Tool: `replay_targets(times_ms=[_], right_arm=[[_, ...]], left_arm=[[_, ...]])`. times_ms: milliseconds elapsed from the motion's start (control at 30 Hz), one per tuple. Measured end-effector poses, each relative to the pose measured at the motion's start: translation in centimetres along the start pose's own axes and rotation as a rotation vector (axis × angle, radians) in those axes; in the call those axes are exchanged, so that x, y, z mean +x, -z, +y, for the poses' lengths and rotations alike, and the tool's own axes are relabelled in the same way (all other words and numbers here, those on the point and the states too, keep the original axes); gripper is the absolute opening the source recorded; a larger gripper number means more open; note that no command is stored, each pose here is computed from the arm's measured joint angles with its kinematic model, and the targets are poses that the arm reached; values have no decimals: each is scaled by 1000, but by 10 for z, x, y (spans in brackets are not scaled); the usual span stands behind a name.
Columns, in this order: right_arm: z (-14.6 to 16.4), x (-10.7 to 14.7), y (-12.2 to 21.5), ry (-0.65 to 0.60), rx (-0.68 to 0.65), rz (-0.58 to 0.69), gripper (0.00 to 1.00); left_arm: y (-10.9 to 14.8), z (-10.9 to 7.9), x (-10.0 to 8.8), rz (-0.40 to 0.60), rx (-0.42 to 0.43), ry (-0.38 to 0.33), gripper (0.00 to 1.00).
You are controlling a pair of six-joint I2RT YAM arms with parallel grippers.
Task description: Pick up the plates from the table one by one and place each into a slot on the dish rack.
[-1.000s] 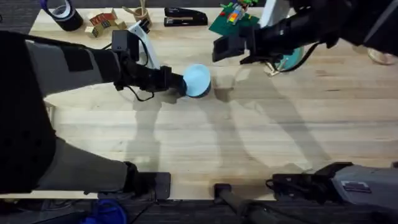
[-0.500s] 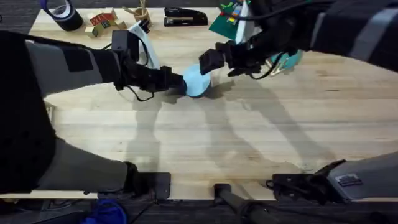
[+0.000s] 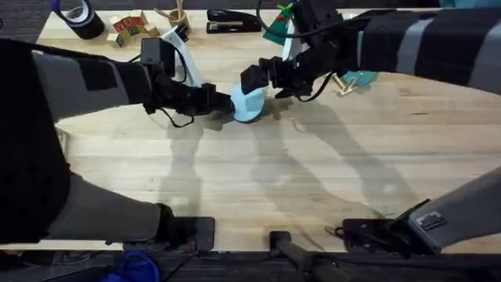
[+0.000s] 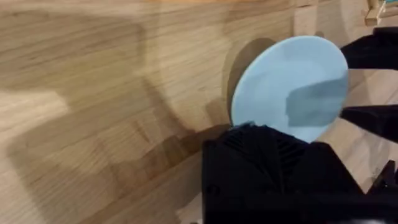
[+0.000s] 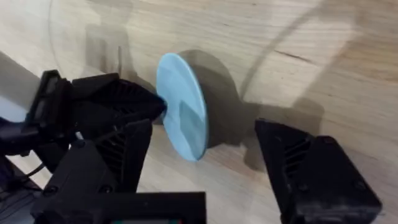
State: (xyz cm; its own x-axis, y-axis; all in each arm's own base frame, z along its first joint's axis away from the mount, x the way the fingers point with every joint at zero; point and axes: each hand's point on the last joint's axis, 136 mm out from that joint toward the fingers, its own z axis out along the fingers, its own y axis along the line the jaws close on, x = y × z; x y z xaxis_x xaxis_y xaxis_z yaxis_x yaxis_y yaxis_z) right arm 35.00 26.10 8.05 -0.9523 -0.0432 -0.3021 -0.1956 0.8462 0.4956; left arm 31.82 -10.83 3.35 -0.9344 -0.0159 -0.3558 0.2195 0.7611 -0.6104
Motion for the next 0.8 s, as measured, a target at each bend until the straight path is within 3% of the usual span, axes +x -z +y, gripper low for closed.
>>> replay_targets(times_ms=[333, 533, 800], right_arm=[[5, 10, -23, 9, -1, 33, 888], [5, 6, -26, -5, -2, 15, 777], [5, 5, -25, -9, -1, 11, 389]], left_arm=[[0, 0, 0, 0, 0, 0, 42], [0, 0, 0, 0, 0, 0, 42], [0, 0, 0, 0, 0, 0, 42]])
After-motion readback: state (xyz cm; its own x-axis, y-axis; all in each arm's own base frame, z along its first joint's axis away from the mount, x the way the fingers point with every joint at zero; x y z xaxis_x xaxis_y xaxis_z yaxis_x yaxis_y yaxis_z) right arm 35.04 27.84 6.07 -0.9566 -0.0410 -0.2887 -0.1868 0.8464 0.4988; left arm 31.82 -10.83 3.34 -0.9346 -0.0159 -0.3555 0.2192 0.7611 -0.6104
